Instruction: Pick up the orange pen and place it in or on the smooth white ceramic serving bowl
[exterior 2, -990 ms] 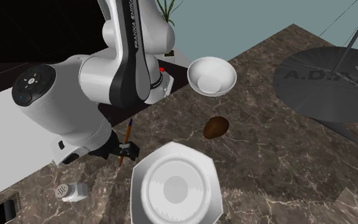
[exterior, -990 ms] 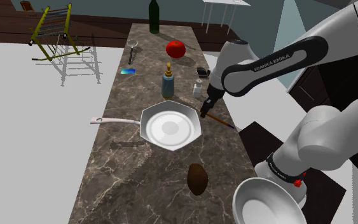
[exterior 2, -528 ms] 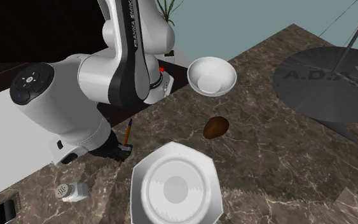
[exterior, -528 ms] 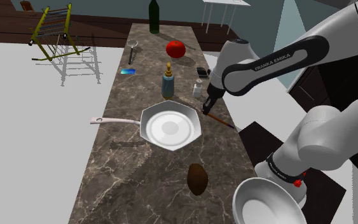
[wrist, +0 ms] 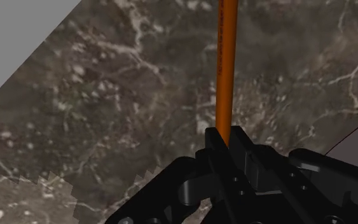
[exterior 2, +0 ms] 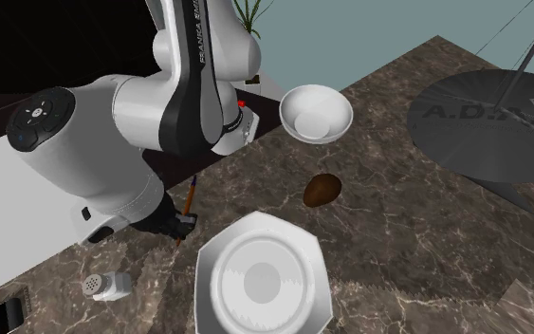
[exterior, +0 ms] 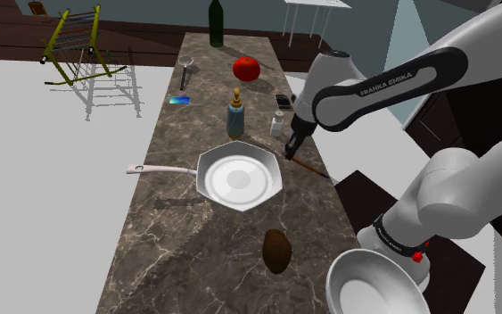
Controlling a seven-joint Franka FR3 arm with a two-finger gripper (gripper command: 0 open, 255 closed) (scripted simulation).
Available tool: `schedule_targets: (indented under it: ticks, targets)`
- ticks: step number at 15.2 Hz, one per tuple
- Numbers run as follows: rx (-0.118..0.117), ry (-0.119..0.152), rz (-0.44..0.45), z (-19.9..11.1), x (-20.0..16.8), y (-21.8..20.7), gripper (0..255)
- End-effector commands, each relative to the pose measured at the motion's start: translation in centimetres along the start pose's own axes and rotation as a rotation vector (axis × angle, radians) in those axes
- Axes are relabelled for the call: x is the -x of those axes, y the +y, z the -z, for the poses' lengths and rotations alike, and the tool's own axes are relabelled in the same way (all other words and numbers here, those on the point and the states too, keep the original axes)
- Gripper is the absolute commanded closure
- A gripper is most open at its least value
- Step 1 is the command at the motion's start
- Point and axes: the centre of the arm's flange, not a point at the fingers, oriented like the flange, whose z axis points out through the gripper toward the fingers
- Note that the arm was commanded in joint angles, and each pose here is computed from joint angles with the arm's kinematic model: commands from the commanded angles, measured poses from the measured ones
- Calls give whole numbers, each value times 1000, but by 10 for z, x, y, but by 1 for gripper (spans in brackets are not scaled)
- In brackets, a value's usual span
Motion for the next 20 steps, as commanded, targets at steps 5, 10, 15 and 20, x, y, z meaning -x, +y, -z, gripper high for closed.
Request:
schedule_targets:
  ticks: [5, 10, 15, 20]
  targets:
    - [0, -1, 0, 30, -2, -3, 255]
    - [0, -1, 0, 57, -4, -5, 255]
    - [0, -1, 0, 83, -6, -7, 255]
    - [0, -1, 0, 109, -8, -9, 255]
